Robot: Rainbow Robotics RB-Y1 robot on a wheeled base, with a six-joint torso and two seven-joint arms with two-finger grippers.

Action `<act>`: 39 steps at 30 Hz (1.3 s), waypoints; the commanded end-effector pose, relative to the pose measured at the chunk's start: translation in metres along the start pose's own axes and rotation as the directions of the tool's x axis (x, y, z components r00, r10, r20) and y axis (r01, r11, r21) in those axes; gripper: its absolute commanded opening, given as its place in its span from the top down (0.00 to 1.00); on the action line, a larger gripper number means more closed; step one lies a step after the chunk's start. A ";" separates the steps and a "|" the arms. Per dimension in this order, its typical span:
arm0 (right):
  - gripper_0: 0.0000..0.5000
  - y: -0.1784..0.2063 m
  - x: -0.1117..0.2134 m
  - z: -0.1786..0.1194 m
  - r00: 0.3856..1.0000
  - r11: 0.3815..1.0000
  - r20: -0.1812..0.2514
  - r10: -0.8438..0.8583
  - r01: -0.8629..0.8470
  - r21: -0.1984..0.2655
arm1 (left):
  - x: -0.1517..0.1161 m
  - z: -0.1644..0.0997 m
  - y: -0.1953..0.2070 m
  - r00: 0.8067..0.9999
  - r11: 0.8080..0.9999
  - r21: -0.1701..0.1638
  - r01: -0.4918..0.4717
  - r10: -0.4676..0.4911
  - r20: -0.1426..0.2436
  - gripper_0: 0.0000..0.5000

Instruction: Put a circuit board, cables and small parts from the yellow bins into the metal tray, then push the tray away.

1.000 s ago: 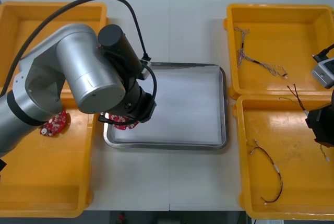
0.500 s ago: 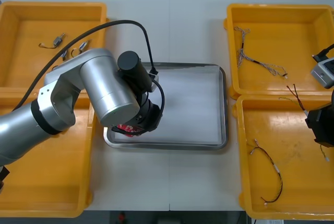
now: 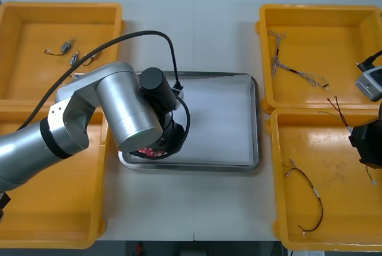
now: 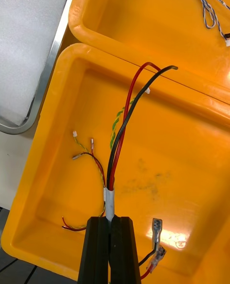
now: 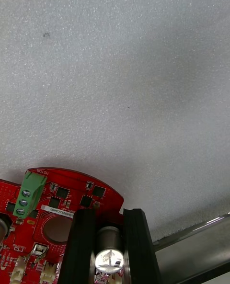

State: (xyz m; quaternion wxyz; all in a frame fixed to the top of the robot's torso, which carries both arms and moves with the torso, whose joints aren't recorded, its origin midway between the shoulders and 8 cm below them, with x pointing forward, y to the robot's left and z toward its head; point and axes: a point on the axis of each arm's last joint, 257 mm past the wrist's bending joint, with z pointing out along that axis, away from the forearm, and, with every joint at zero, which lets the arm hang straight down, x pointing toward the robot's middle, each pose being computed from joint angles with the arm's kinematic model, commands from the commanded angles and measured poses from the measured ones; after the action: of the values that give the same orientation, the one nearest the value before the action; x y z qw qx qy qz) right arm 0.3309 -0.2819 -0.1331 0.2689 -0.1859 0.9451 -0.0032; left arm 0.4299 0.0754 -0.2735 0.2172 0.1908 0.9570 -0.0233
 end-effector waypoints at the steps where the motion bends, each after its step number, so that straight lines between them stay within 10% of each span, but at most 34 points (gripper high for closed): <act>1: 1.00 0.006 -0.003 -0.005 1.000 1.000 0.015 -0.026 0.026 0.002 | -0.022 -0.010 -0.013 0.996 0.998 0.011 0.065 -0.065 0.056 0.26; 2: 1.00 0.007 -0.003 -0.005 1.000 1.000 0.015 -0.026 0.026 -0.001 | -0.023 -0.011 -0.011 0.996 0.998 0.010 0.070 -0.070 0.057 0.02; 3: 1.00 0.006 -0.003 -0.005 1.000 1.000 0.014 -0.026 0.026 0.001 | -0.023 -0.011 -0.011 0.996 0.997 0.010 0.071 -0.071 0.058 0.00; 23: 1.00 0.035 -0.019 -0.017 0.989 0.987 0.039 -0.141 0.144 -0.076 | -0.052 -0.094 0.012 0.991 0.994 0.015 0.112 -0.113 0.069 0.00; 39: 1.00 0.108 -0.053 0.002 0.868 0.866 0.036 -0.495 0.497 -0.052 | -0.082 -0.157 0.134 0.991 0.990 -0.097 0.100 -0.090 0.097 0.00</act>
State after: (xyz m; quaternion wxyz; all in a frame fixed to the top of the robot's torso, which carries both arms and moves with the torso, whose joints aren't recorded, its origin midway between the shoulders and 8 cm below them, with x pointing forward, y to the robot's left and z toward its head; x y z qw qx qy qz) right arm 0.3328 -0.1711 -0.1251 0.2565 -0.3939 0.8826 -0.0050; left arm 0.4651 0.1596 -0.1258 0.2432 0.0790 0.9665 -0.0242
